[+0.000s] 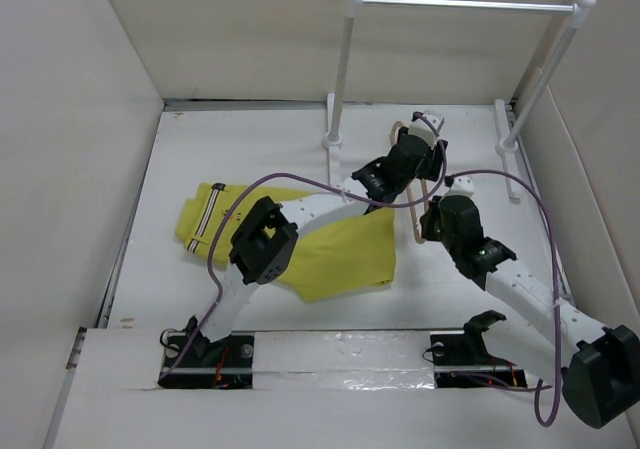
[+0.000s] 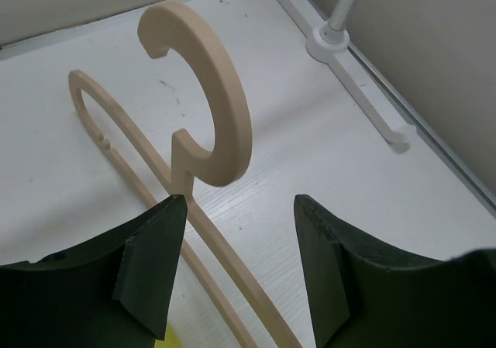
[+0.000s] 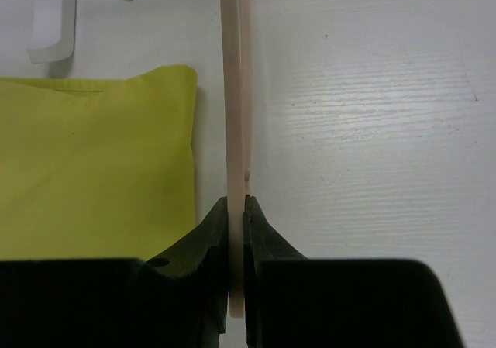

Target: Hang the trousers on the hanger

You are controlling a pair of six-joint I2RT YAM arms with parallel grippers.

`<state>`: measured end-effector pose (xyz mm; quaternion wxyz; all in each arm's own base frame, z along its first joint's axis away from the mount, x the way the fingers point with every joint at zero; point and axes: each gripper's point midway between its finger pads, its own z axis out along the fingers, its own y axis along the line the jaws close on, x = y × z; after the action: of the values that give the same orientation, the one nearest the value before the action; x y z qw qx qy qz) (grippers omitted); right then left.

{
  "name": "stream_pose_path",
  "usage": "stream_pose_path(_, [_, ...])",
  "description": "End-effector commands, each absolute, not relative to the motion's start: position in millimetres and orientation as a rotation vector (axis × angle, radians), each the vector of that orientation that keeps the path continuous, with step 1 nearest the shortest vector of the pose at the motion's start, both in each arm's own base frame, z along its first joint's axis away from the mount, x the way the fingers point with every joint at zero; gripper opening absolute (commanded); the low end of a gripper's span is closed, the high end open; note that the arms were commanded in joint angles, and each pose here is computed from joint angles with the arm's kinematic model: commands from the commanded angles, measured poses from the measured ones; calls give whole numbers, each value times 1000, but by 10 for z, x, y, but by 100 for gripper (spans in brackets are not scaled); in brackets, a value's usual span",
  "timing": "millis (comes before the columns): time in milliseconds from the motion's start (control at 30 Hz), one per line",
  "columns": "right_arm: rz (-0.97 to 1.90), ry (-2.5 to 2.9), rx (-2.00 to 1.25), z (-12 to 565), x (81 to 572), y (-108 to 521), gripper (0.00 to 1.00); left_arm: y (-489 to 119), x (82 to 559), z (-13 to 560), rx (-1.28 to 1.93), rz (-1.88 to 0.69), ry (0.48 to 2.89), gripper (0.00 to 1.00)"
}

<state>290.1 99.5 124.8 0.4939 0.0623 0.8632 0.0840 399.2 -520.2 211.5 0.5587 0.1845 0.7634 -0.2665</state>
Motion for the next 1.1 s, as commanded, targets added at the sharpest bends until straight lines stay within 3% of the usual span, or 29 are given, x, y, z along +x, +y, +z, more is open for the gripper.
stream_pose_path(0, [230,2050,142,1400,2934,1008,0,-5197,4119,2613,378,-595,1707,54])
stream_pose_path(67, [231,2054,146,1426,2924,1005,0,-5209,4177,2565,364,-568,1716,50])
stream_pose_path(100, [229,2052,152,1437,2916,994,0,-5202,4203,2528,355,-553,1718,41])
stream_pose_path(233, [225,2062,160,1382,2892,980,0,-5150,4236,2476,340,-518,1717,27])
stream_pose_path(300, [237,2065,159,1391,2857,1000,0,-5146,4254,2461,348,-501,1712,27])
stream_pose_path(500, [232,2059,168,1381,2813,983,0,-5086,4420,2376,342,-448,1717,43])
stream_pose_path(700, [238,2055,155,1399,2780,1037,0,-5077,4522,2274,322,-389,1712,40])
stream_pose_path(800, [245,2042,152,1406,2778,1055,0,-5057,4526,2318,299,-396,1698,26])
stream_pose_path(867, [215,2064,148,1372,2751,1031,0,-5012,4498,2443,270,-418,1676,6])
stream_pose_path(900, [207,2068,149,1362,2742,1017,0,-5010,4496,2399,269,-418,1680,6])
stream_pose_path(933, [206,2068,155,1367,2737,1010,0,-4981,4480,2499,256,-428,1668,0])
stream_pose_path(1000, [204,2060,156,1388,2713,986,0,-4924,4437,2485,246,-434,1674,0])
stream_pose_path(1033, [198,2059,156,1395,2700,969,11,-4860,4379,2706,221,-468,1645,0])
stream_pose_path(1067, [196,2054,161,1425,2690,955,24,-4823,4319,2561,202,-499,1657,0])
